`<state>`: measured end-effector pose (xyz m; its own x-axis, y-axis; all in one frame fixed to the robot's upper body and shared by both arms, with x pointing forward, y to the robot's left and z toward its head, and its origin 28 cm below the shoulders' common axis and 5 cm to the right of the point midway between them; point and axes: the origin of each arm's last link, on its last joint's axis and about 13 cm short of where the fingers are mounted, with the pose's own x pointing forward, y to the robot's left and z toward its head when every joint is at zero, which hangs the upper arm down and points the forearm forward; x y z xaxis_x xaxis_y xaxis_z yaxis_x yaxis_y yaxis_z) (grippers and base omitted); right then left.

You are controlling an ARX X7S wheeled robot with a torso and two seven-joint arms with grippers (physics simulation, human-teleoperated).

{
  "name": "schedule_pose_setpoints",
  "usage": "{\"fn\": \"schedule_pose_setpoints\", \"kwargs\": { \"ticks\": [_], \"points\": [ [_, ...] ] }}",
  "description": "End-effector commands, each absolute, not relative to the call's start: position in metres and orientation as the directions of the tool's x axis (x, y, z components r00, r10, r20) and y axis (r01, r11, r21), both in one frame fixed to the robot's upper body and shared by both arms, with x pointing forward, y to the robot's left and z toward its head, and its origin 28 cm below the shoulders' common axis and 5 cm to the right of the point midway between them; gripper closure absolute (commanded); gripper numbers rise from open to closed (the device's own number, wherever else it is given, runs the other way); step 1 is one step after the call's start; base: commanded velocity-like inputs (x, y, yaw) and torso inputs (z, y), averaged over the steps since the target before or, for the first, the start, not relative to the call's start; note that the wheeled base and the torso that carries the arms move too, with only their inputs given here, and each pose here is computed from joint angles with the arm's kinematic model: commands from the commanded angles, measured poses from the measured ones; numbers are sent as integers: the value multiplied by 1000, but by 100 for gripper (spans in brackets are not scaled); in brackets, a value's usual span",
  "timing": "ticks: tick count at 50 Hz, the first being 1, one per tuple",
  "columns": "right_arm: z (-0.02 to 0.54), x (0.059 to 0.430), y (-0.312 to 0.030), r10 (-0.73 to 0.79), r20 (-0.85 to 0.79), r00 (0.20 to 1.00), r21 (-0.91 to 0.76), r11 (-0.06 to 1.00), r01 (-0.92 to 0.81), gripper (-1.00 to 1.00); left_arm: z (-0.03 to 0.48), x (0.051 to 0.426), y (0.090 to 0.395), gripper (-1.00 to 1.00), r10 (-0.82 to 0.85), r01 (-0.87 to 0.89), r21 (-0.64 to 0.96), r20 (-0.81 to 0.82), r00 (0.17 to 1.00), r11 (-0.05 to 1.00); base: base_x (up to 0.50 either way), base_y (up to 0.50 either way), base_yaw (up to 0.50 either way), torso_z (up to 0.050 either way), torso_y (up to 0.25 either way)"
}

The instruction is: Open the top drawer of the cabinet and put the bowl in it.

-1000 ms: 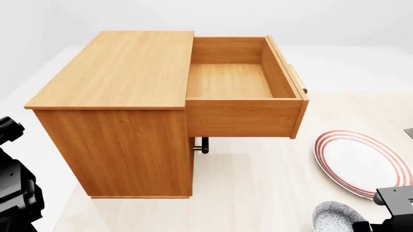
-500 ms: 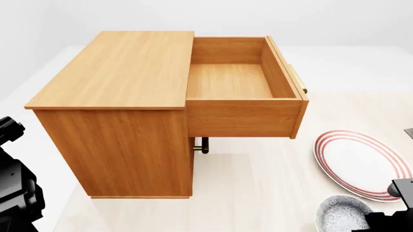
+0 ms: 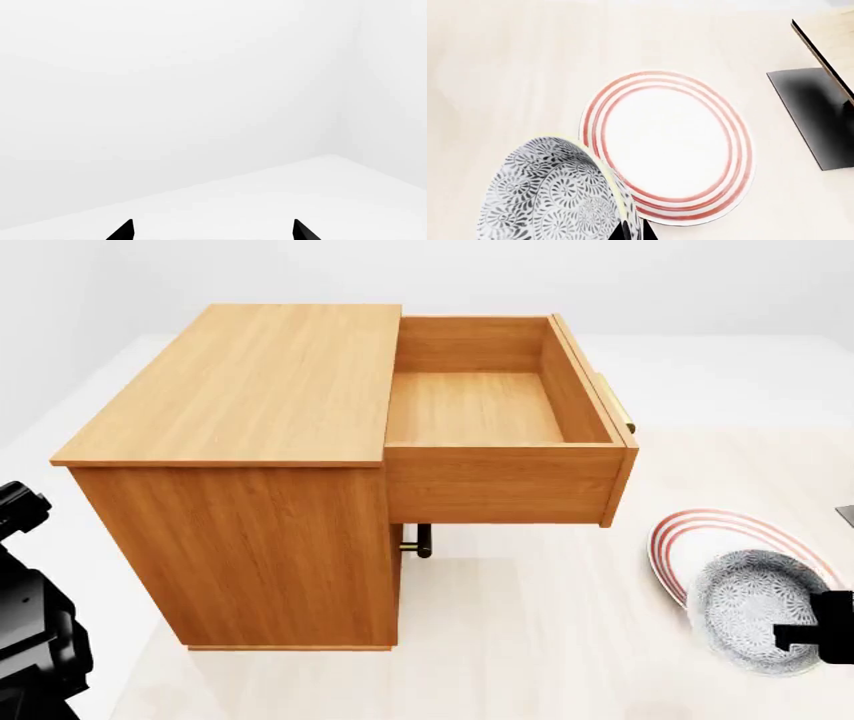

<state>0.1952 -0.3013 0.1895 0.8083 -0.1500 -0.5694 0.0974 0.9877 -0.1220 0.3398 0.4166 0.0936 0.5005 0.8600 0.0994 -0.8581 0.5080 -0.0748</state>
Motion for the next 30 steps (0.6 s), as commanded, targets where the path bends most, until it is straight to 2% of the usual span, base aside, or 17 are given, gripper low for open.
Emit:
{"fn": "schedule_pose_setpoints", "kwargs": {
  "ticks": [1, 14, 24, 30],
  "points": [
    [263, 216, -295, -237, -344, 909, -176, 967, 185, 100, 95, 340, 417, -100, 860, -858, -77, 100, 500, 508, 0, 0, 0, 0, 0],
    [346, 256, -278, -312, -170, 935, -262, 929, 262, 100, 96, 340, 419, -100, 861, -858, -82, 99, 498, 506, 0, 0, 0, 0, 0],
    [402, 293, -247, -272, -75, 959, -336, 913, 232, 100, 97, 340, 419, -100, 860, -857, -85, 99, 500, 508, 0, 0, 0, 0, 0],
    [433, 312, -217, -199, -25, 980, -394, 903, 173, 100, 97, 340, 420, -100, 861, -857, -87, 97, 500, 507, 0, 0, 0, 0, 0]
  ]
}}
